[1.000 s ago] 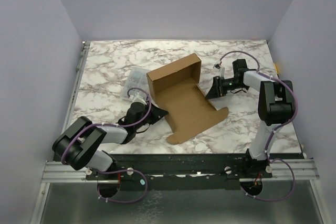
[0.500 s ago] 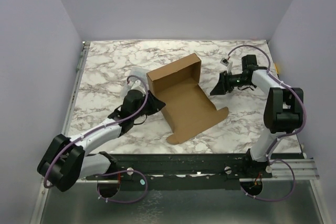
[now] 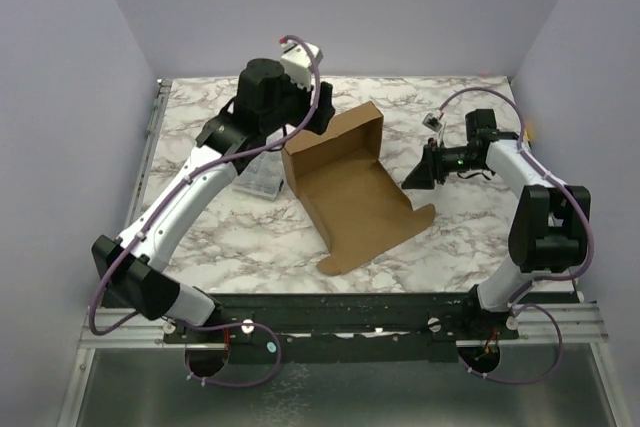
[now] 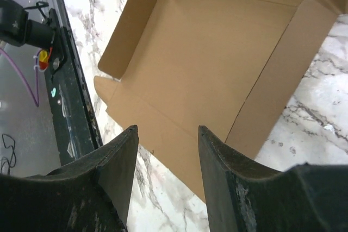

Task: Fold the paper box
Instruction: Close the paper box at the center of the board.

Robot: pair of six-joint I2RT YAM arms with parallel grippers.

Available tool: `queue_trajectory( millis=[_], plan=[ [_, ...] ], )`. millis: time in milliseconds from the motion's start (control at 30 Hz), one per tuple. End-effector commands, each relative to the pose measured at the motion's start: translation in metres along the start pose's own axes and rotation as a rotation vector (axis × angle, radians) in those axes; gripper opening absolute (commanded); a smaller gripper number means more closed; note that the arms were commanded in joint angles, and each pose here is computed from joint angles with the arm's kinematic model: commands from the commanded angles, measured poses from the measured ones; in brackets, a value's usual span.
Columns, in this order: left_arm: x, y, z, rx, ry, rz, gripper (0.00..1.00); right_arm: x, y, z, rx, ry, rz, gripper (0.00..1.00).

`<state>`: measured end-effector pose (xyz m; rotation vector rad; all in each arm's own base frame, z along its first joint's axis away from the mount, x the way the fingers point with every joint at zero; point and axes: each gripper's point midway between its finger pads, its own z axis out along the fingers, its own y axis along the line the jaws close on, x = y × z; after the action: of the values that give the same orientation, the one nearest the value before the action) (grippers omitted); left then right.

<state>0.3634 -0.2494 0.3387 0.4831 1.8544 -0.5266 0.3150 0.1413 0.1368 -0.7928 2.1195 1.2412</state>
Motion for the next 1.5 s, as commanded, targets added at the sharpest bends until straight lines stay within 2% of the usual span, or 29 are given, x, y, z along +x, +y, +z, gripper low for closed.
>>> queue_trajectory(
  millis=[0,100,233,267,300,433,467,533,767,933,1067,1300,1467],
  plan=[
    [0.019,0.038,0.025,-0.106,0.18,0.303,0.84,0.008,0.026,-0.006,-0.057,-0.002,-0.054,0.52],
    [0.032,0.045,0.057,-0.097,0.262,0.363,0.85,0.019,0.037,-0.012,-0.051,0.016,-0.149,0.53],
    [0.046,0.047,0.087,-0.062,0.306,0.385,0.85,0.038,0.053,-0.017,-0.071,0.035,-0.351,0.53],
    [0.048,0.048,0.092,-0.063,0.312,0.382,0.85,0.045,0.057,-0.018,-0.102,0.038,-0.516,0.54],
    [0.052,0.05,0.096,-0.065,0.32,0.378,0.86,0.057,0.064,-0.018,-0.139,0.044,-0.611,0.58],
    [0.063,0.055,0.106,-0.034,0.339,0.31,0.86,0.086,0.067,-0.013,-0.15,0.049,-0.943,0.93],
    [0.064,0.056,0.107,-0.021,0.337,0.28,0.86,0.09,0.065,-0.01,-0.142,0.045,-1.0,0.99],
    [0.066,0.061,0.109,-0.009,0.332,0.217,0.85,0.097,0.064,0.001,-0.145,0.057,-1.084,1.0],
    [0.076,0.085,0.107,0.007,0.329,0.041,0.85,0.126,0.06,0.057,-0.166,0.221,-1.291,1.0],
    [0.085,0.09,0.106,0.034,0.337,-0.013,0.85,0.136,0.044,0.074,-0.109,0.284,-1.413,0.96],
    [0.092,0.087,0.108,0.076,0.348,-0.046,0.84,0.145,0.036,0.08,-0.098,0.328,-1.508,0.9],
    [0.117,0.078,0.112,0.138,0.401,-0.089,0.82,0.144,0.028,0.081,-0.059,0.336,-1.586,0.72],
    [0.136,0.079,0.108,0.144,0.441,-0.097,0.82,0.122,0.031,0.08,-0.007,0.305,-1.56,0.54]
  ],
)
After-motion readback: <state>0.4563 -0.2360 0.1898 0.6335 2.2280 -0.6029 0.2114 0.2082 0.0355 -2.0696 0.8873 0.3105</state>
